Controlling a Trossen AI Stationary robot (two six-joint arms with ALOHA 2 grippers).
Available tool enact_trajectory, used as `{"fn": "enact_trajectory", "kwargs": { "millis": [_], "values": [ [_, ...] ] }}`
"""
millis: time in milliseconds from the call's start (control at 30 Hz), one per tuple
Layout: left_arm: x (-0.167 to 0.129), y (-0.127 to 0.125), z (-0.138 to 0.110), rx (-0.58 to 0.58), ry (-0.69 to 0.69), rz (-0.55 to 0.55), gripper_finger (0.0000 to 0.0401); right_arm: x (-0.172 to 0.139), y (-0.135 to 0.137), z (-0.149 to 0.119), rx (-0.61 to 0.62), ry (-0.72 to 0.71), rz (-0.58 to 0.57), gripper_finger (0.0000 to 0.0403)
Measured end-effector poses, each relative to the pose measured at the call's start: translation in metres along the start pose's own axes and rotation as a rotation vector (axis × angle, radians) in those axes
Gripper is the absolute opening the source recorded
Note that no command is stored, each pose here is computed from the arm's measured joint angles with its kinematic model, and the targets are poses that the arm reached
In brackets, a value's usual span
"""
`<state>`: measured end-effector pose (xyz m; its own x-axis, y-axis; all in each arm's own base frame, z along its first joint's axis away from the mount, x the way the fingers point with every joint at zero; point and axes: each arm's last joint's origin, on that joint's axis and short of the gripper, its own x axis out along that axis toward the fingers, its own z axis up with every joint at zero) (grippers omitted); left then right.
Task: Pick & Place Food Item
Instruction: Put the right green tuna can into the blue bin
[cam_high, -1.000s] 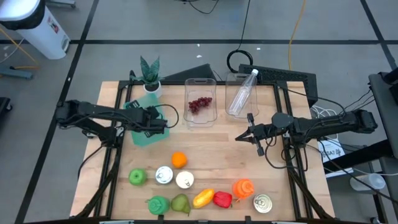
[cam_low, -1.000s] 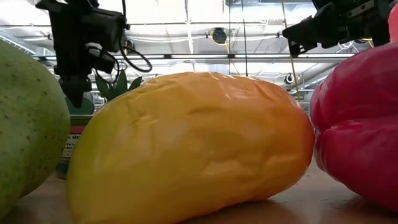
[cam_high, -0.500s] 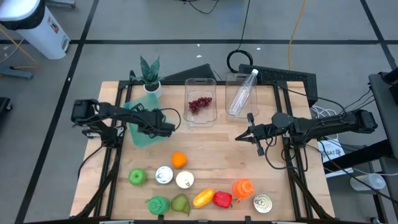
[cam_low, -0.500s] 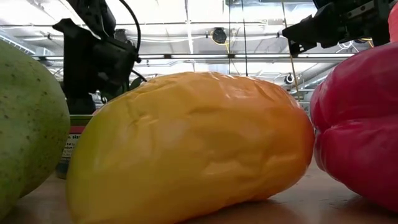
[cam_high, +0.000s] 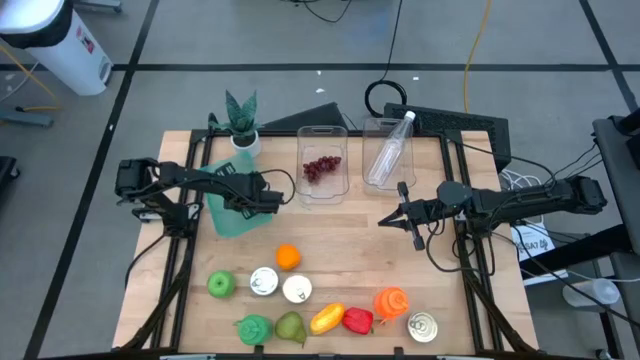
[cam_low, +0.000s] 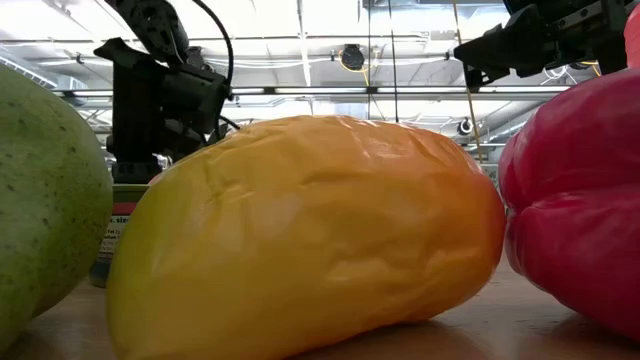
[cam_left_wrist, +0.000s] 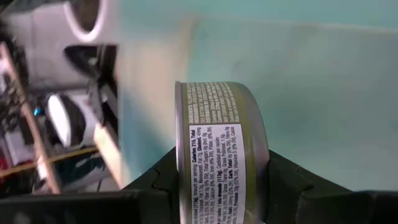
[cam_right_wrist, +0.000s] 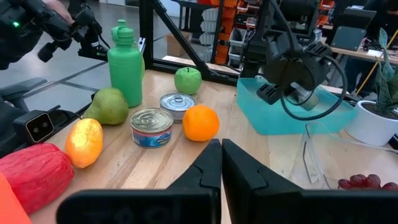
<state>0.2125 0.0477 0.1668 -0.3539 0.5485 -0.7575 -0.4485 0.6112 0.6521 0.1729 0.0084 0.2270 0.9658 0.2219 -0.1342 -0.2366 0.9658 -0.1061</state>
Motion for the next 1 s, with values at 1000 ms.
{"fn": "enact_trajectory", "kwargs": {
  "millis": [1000],
  "values": [
    [0.029, 0.008, 0.003, -0.137, 0.076, -0.063, 0.0144, 0.000, 0.000, -0.001, -0.005, 0.005, 0.002, 0.0004]
  ]
}}
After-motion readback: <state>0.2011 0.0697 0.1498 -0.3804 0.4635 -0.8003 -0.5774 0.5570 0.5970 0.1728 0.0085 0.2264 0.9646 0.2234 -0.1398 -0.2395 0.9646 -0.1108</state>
